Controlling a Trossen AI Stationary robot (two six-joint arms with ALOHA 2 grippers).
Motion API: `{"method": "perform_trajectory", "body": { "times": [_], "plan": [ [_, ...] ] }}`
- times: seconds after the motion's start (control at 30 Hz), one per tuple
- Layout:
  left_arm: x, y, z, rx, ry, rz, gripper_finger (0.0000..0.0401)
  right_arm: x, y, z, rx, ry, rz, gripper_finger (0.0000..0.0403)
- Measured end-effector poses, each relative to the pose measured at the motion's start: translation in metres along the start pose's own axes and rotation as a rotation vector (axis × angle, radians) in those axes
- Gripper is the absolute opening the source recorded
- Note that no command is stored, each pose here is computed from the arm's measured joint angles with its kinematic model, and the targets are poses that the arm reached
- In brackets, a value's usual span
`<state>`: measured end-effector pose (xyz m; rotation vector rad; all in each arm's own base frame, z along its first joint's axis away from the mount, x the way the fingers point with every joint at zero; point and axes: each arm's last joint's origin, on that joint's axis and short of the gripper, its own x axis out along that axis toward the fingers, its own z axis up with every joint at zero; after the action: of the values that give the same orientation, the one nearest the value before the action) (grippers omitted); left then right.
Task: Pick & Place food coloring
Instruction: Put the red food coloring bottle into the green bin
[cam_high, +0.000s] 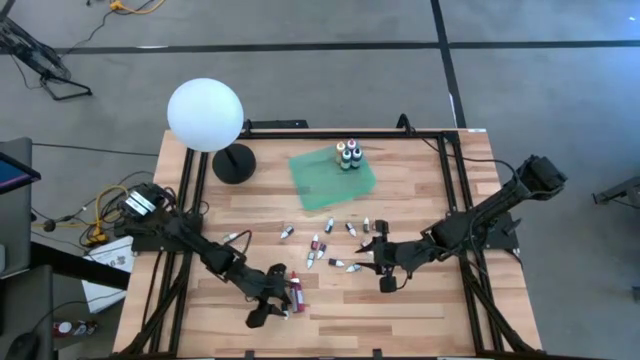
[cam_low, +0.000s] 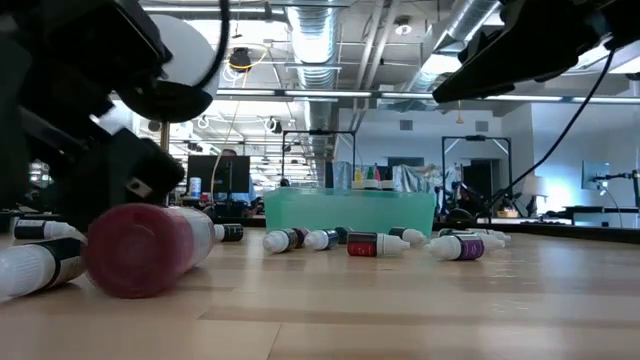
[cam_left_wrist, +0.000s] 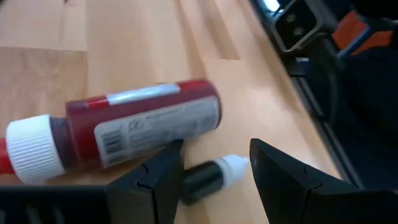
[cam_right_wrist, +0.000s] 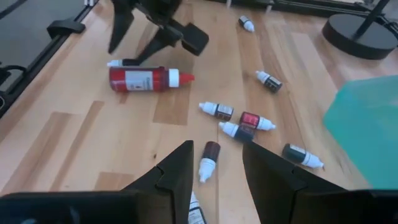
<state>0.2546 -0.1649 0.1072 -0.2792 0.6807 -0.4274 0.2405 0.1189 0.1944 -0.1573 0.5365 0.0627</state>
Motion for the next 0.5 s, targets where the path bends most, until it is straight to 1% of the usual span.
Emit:
{"method": "perform_trajectory", "body": {
  "times": [0.1, 0.33, 0.43, 0.5],
  "plan": [
    [0.001, 0.007, 0.003, -0.013, 0.02, 0.033, 0.0176, 0.0, 0.0, 0.0, 0.002, 0.0, 0.015, 0.0131],
    [0.0, 0.029, 0.014, 0.008, -0.008, 0.095, 0.0176, 0.0, 0.001, 0.0, 0.03, 0.002, 0.044, 0.0131],
    [-0.002, 0.041, 0.019, 0.02, -0.023, 0.127, 0.0176, 0.0, 0.002, 0.0, 0.067, 0.005, 0.052, 0.0131],
    [-0.002, 0.047, 0.025, 0.031, -0.032, 0.127, 0.0176, 0.0, 0.002, 0.0, 0.088, 0.008, 0.068, 0.0131]
  ]
}}
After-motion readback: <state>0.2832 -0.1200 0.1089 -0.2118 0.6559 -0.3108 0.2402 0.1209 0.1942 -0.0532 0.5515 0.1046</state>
